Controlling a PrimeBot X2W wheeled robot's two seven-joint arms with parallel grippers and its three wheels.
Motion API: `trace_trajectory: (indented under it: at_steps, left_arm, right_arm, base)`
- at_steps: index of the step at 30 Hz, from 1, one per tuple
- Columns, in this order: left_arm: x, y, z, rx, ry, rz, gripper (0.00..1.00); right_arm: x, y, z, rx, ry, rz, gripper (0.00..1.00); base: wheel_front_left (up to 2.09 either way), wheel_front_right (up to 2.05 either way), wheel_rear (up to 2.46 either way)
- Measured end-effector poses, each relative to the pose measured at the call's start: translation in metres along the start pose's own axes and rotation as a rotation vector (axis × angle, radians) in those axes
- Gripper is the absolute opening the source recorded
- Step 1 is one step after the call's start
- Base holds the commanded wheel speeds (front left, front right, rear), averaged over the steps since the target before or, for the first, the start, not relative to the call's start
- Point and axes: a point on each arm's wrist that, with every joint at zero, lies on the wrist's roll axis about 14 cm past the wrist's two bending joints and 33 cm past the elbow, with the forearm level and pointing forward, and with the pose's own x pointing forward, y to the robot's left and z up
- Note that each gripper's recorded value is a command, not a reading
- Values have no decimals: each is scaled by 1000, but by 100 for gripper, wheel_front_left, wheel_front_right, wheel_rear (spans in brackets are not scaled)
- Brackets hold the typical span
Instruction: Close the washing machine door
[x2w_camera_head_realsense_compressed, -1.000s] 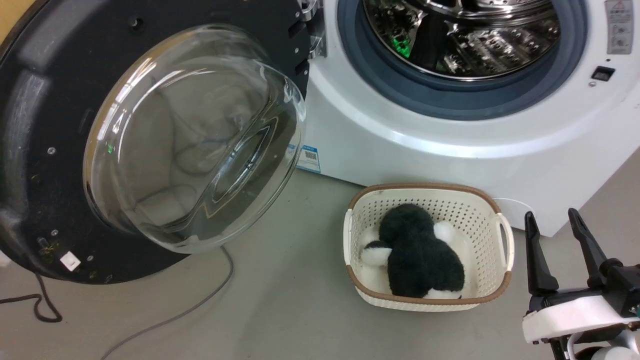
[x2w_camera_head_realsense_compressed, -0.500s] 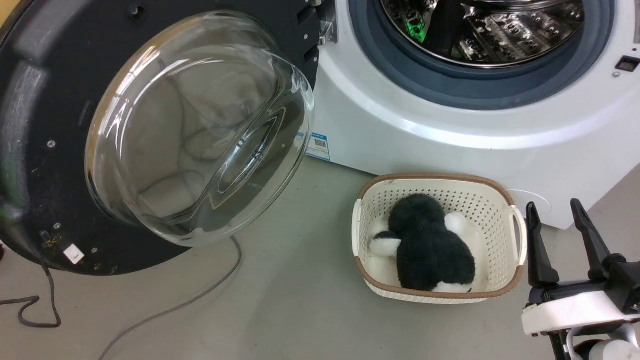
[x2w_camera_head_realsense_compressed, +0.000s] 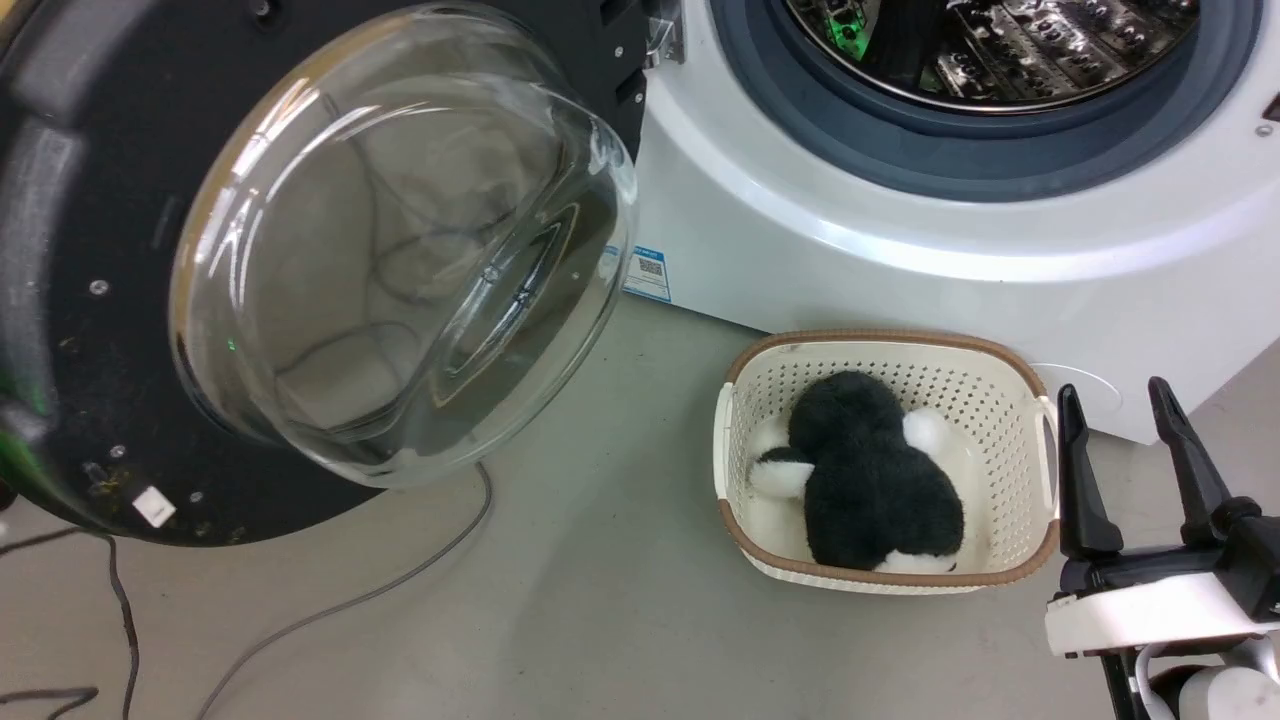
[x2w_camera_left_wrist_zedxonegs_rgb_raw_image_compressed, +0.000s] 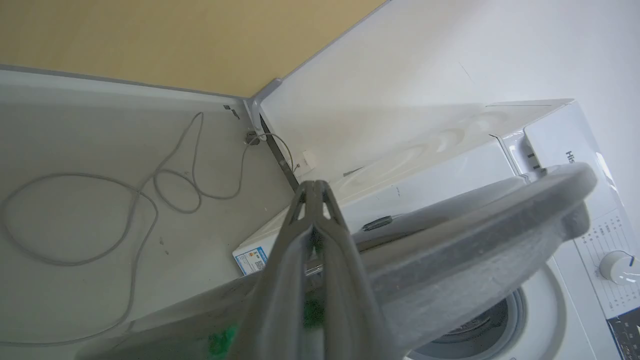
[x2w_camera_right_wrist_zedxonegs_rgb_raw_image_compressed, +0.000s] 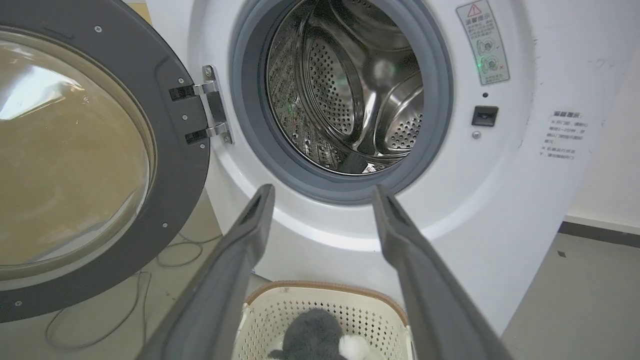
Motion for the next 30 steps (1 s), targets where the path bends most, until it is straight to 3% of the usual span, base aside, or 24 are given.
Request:
trace_trajectory:
  at_steps: [7,14,30]
  left_arm:
    - [-15,9,-22,-54,114,-8,0]
    - [-43,2,-58,-18,267,-53,0]
    - [-102,-104,-181,106,625,-425,0]
  right_arm:
    - [3,2,3,17,-22,3,100]
    - [5,8,14,30,-52,12,100]
    - [-4,9,33,10,-86,10,100]
  base:
    - [0,0,0]
    - [0,0,0]
    - [0,0,0]
